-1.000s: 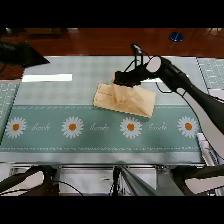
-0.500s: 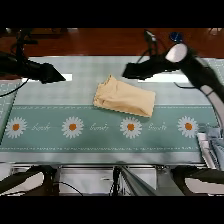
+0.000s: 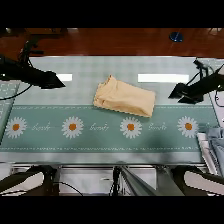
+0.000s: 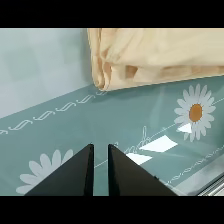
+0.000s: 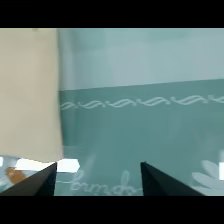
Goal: Fold the shirts.
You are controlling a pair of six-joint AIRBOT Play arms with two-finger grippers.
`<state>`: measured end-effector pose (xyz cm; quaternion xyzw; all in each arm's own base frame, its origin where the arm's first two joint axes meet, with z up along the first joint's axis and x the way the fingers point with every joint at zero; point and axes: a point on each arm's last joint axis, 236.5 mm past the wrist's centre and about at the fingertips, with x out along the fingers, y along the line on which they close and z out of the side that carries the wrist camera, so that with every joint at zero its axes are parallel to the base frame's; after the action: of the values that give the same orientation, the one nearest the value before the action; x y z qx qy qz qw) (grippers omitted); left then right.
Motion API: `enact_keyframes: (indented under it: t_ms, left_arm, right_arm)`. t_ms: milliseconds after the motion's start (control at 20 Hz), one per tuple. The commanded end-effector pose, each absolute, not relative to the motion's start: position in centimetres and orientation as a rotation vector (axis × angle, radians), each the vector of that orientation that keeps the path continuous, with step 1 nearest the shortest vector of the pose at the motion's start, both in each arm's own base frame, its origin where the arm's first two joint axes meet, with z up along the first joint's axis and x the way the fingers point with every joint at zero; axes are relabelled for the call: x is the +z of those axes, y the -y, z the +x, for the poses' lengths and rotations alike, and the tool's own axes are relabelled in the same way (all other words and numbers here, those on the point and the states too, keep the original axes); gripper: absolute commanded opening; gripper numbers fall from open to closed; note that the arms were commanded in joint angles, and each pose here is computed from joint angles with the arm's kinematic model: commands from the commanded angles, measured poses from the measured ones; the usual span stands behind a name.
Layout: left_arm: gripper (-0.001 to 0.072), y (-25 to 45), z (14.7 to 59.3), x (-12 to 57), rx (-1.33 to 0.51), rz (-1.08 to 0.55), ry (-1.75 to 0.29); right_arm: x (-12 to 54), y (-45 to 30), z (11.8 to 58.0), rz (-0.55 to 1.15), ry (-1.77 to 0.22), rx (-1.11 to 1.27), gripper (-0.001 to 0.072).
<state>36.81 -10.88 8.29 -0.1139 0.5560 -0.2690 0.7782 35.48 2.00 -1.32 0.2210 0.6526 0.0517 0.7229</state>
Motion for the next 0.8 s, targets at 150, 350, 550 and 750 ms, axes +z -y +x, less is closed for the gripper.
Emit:
enact_keyframes:
  t_ms: [150,350,550,750]
  left_arm:
    - [0.0141,10.9,36.0,7.8,-0.591,-0.245,-1.238]
    - [0.0141,10.9,36.0,7.8,-0.592,-0.245,-1.239]
    - [0.0141,10.9,36.0,7.8,-0.591,-0.245,-1.239]
    - [0.014,10.9,36.0,7.8,-0.591,-0.245,-1.239]
  right_arm:
    - [-7.5,-9.0,36.5,0.851,-1.38,0.19,0.0592]
    - [-9.8,-13.2,37.9,0.954,-1.385,0.219,0.0586]
    - [-7.8,-15.6,40.1,1.087,-1.306,0.28,0.0022]
    - [4.5,-14.1,41.7,0.939,-1.106,0.577,0.0022]
